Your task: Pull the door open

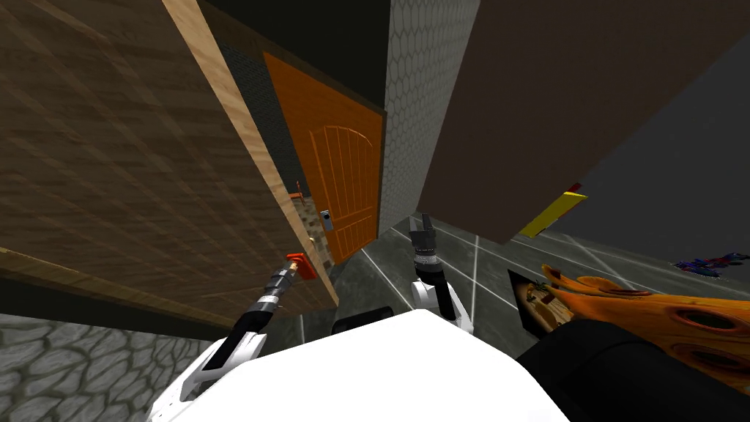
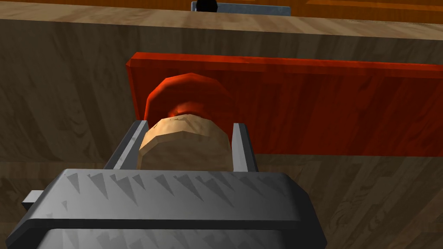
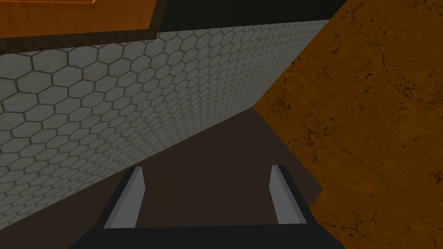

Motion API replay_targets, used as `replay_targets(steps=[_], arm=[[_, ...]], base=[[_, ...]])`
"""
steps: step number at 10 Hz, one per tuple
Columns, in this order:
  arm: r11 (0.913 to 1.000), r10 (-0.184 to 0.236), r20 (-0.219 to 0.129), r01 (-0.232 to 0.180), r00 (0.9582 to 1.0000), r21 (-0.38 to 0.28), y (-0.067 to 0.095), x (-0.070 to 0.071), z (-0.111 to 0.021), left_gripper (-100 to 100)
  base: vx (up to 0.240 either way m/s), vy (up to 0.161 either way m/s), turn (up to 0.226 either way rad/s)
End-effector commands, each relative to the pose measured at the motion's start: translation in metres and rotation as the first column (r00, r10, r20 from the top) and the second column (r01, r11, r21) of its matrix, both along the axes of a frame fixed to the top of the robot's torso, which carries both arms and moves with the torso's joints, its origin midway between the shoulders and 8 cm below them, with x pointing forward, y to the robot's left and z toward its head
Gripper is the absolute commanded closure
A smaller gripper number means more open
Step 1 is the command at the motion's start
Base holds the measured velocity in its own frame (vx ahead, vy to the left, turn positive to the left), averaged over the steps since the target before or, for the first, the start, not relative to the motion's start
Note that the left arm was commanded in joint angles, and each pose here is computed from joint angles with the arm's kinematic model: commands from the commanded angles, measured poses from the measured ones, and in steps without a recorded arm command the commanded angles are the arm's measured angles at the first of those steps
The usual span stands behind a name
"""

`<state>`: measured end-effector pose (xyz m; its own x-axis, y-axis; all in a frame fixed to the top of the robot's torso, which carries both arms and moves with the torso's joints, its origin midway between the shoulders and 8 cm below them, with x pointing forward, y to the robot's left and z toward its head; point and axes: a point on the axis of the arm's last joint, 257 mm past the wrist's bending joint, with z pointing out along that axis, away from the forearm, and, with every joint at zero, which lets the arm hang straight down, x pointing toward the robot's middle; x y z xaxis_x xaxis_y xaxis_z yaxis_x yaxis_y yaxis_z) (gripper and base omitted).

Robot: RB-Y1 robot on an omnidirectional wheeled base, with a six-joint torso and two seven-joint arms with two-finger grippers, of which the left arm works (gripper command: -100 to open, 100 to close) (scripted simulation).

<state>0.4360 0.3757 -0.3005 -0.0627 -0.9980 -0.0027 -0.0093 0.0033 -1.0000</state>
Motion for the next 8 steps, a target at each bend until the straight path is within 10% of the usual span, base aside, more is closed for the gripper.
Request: replay_targets(steps=[1,8], arm=[[0.9998,-0.018,0.006,0.018,0.9998,-0.001,0.000,-0.006,0.001,100],[0.9962,-0.087,0.009,0.087,0.9962,-0.003,0.003,-0.032,0.004,100]], base=[[-0.239,0.076,-0.177],[-0.199,0.091,-0.127]])
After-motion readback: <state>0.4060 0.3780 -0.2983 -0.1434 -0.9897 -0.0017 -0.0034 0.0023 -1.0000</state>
